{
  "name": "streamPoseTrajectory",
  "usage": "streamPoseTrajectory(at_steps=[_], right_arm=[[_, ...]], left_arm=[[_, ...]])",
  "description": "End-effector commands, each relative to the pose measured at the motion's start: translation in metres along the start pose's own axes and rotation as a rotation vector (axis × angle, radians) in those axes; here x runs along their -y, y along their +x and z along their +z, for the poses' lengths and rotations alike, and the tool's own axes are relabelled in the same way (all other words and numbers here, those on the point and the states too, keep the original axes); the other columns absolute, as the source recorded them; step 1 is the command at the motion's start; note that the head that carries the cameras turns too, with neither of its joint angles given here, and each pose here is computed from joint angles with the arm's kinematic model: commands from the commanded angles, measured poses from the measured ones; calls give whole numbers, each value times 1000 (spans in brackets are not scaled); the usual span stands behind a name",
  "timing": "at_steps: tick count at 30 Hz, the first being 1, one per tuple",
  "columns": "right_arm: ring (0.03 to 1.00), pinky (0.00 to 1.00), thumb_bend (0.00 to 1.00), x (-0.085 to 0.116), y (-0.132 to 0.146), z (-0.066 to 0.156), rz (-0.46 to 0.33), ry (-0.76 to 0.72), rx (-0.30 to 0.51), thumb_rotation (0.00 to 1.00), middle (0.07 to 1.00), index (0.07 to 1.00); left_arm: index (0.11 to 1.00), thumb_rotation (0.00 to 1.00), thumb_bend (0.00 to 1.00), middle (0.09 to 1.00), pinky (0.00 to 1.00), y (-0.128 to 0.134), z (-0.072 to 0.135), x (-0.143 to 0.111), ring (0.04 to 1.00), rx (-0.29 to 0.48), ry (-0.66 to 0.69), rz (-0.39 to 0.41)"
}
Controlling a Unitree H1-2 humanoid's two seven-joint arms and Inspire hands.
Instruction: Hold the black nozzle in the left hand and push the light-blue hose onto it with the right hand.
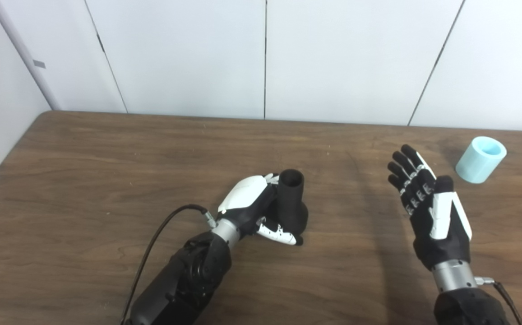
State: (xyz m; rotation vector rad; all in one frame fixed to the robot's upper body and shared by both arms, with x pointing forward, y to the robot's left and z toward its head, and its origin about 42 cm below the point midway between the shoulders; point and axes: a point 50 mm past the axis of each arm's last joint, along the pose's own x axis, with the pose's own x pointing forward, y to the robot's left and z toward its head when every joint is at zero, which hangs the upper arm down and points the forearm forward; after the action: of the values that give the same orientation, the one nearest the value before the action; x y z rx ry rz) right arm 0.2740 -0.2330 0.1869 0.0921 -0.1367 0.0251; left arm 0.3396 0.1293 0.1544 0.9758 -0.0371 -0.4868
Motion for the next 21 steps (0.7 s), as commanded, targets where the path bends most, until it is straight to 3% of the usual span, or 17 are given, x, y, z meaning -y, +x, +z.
streamPoseTrajectory(at_steps=[1, 5, 12, 16, 18, 21], right_arm=[[923, 920, 607, 5, 10, 32, 11, -23, 107, 1000, 916, 931], [918, 914, 615, 35, 30, 67, -27, -189, 182, 1000, 909, 924], [895, 868, 630, 64, 61, 108, -83, -345, 237, 960, 882, 894], [870, 825, 661, 82, 78, 125, -122, -473, 206, 762, 868, 877], [853, 800, 679, 91, 88, 134, -151, -594, 185, 621, 854, 865], [840, 796, 713, 109, 104, 146, -170, -776, 147, 511, 844, 855]], left_arm=[[480, 49, 525, 927, 1000, -18, -44, 59, 1000, -183, 1, -235], [480, 50, 525, 927, 1000, -17, -43, 61, 1000, -183, 4, -235], [480, 49, 525, 927, 1000, -16, -43, 64, 1000, -184, -2, -235], [480, 48, 524, 928, 1000, -17, -45, 65, 1000, -184, -7, -237], [480, 47, 524, 928, 1000, -17, -48, 65, 1000, -185, -7, -239], [481, 48, 524, 927, 1000, -17, -51, 64, 1000, -188, -4, -243]])
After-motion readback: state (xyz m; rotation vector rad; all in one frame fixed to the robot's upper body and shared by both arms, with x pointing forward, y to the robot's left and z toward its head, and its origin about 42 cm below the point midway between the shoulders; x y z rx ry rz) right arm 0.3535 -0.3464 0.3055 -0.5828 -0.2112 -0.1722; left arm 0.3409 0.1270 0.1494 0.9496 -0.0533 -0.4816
